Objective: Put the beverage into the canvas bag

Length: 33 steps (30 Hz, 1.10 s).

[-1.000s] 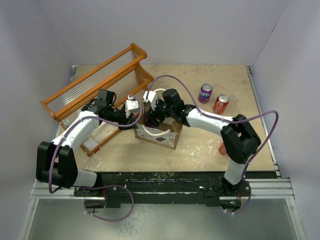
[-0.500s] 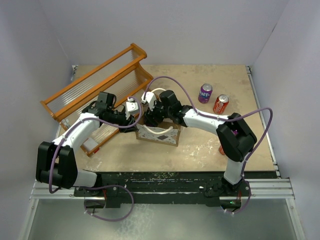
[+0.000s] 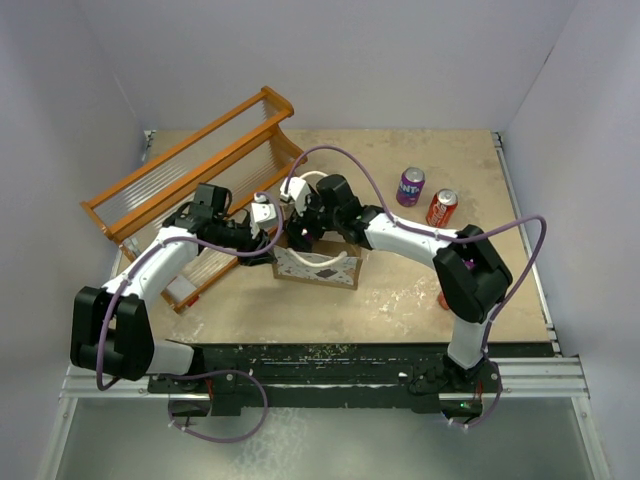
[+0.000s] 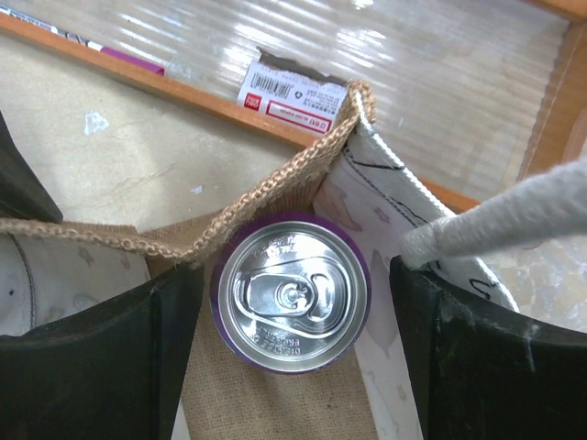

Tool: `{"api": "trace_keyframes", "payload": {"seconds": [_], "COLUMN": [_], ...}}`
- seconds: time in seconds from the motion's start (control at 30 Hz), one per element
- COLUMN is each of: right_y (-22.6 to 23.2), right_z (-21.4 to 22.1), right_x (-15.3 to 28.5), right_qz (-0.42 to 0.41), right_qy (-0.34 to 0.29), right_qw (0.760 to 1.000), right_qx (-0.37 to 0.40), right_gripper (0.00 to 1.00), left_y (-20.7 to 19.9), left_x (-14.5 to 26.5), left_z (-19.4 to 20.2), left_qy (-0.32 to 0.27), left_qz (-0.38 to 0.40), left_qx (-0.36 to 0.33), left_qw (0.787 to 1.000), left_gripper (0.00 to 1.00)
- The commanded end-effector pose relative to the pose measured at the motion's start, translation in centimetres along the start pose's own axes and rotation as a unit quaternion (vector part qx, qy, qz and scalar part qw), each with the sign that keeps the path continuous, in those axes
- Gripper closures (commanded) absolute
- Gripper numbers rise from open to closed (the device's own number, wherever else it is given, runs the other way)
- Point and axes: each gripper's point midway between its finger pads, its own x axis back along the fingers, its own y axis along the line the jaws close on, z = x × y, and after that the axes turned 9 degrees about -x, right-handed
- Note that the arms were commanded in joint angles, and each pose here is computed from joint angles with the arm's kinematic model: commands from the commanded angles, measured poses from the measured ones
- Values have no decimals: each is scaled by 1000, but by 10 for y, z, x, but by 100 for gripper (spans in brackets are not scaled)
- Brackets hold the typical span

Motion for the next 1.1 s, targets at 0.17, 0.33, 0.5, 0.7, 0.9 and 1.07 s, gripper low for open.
{"api": "trace_keyframes", "payload": {"seconds": [0.17,0.33,0.5,0.7,0.9,1.07], "right_y": [3,5,8,13,29,39], "right_z": [-66,-72,-72,-65,-53,-52], "right_x": [28,42,54,64,79,96], "right_qz": [-3,-1,-5,-23,-63,-82], "right_qy": [-77,-79,-74,-58,-37,-34], "right_qw": [996,995,992,987,982,979], "right_qx": [44,66,98,148,176,184], "right_gripper": [16,16,17,17,18,18], "left_y": [-1,-1,0,2,5,5], "left_x": [7,10,14,19,23,27], "left_z": [-16,-19,-25,-33,-42,-50], "left_qy": [-14,-10,-7,-3,-7,-14], "left_qz": [0,0,3,3,-1,-3], "left_qx": [-27,-34,-44,-54,-60,-68], "left_qw": [1000,999,999,999,998,998], "left_gripper": [59,57,54,52,45,42]}}
